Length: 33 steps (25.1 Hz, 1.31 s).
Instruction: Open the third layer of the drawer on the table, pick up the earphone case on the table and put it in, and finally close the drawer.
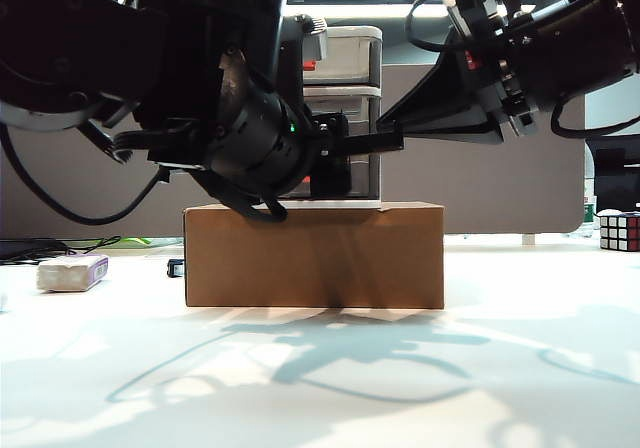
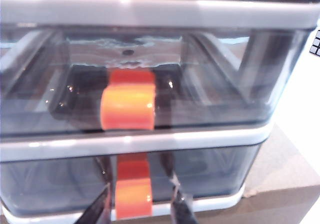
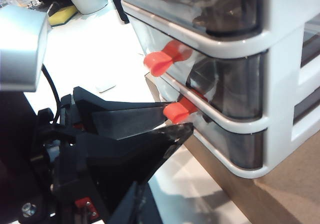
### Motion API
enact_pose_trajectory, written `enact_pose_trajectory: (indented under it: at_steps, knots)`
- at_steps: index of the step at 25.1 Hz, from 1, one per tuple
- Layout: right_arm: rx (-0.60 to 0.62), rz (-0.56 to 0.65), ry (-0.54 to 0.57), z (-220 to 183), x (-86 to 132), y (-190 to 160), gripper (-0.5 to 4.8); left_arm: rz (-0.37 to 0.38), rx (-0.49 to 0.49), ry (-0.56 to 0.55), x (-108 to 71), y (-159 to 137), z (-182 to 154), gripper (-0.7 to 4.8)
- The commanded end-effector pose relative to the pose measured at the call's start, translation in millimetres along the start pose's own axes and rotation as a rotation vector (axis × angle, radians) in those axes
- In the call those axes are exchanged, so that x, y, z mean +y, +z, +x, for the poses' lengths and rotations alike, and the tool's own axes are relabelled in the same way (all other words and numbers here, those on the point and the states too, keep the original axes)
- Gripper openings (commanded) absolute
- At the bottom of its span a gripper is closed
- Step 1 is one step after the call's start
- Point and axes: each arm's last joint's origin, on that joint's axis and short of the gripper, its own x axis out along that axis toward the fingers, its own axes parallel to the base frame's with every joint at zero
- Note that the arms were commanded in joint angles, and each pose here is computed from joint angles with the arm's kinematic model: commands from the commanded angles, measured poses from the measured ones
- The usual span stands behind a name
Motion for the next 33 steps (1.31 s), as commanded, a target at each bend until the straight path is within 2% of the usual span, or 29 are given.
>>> enact_pose_trajectory:
  at_steps: [1, 4, 10, 13, 14, 22, 28, 33]
  knots:
    - [-0.017, -0.015, 0.002, 0, 1, 3, -0.06, -0.014, -0.011, -0.005, -1.2, 3, 1, 1.12]
    - [-0.017, -0.015, 0.002, 0, 1, 3, -0.06, -0.014, -0.011, -0.005, -1.2, 3, 1, 0.84]
    - [-0.017, -0.015, 0.002, 0, 1, 3, -0.06, -0.014, -0.012, -0.003, -1.0, 3, 1, 0.75]
    - [-0.017, -0.015, 0.002, 0, 1, 4, -0.06, -0.012, -0.010, -0.002, -0.9, 3, 1, -0.01]
    - [-0.020, -0.017, 0.001, 0, 1, 4, -0.06, -0.010, -0.007, -0.002, -1.0, 2, 1, -0.06]
    - [-0.125, -0.077, -0.052, 3, -2, 22, -0.06, -0.004, 0.000, 0.000, -1.0, 2, 1, -0.06]
    - [-0.095, -0.052, -0.044, 31, -18, 39, -0.06, -0.004, 0.000, 0.000, -1.0, 2, 1, -0.06]
    - [-0.101, -0.056, -0.046, 41, -24, 47, -0.06, -0.004, 0.000, -0.002, -1.2, 1, 1, -0.06]
